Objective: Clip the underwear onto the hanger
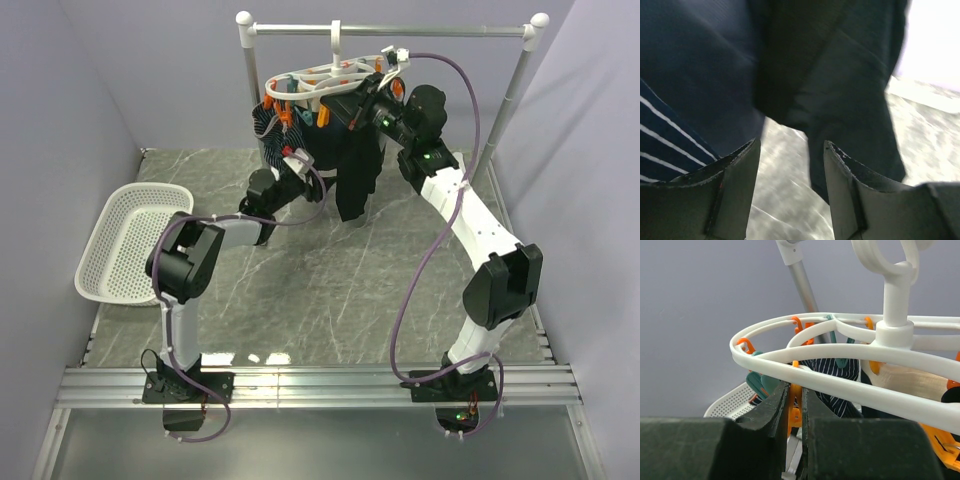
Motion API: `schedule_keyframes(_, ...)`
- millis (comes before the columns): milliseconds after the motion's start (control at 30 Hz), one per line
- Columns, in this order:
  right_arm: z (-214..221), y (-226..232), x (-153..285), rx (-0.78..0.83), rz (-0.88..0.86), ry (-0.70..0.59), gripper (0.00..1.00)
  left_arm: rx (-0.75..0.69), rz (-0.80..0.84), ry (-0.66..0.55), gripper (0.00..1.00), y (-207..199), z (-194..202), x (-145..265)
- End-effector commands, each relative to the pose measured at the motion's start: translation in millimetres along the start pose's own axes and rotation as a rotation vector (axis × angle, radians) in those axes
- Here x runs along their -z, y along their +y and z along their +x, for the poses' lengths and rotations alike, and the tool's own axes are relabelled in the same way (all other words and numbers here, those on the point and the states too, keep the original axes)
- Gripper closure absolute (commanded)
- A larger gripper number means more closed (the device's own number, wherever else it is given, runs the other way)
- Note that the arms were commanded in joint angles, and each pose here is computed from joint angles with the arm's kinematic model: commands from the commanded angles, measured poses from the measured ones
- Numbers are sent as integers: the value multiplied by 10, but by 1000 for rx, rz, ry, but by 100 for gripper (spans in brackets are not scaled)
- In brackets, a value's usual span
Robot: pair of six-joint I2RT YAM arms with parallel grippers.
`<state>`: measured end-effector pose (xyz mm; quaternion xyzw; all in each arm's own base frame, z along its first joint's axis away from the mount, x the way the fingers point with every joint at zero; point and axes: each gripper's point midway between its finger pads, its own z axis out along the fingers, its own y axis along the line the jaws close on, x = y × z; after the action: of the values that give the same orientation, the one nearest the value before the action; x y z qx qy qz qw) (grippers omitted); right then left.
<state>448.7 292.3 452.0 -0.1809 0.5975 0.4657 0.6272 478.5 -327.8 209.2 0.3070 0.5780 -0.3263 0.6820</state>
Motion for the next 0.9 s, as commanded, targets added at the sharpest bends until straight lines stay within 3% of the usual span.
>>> schedule_keyframes(0, -348, 197, -7, 52, -66, -66, 100, -70, -39, -167, 41, 190, -506, -128)
schedule_keyframes(267, -334, 170, -32, 48, -74, -57, 100, -94, -39, -182, 38, 374, -388, -300)
schedule_keyframes(400, -315, 155, -49, 41, -80, -53, 100, -120, 56, -194, 37, 265, -361, -398)
schedule_keyframes(567, -313, 163, -76, 35, -95, -52, 100, -111, 118, -193, 19, 186, -273, -507)
schedule_keyframes(867, -264, 121, -81, 17, -112, -38, 100, -111, 250, -238, 10, -169, -408, -558)
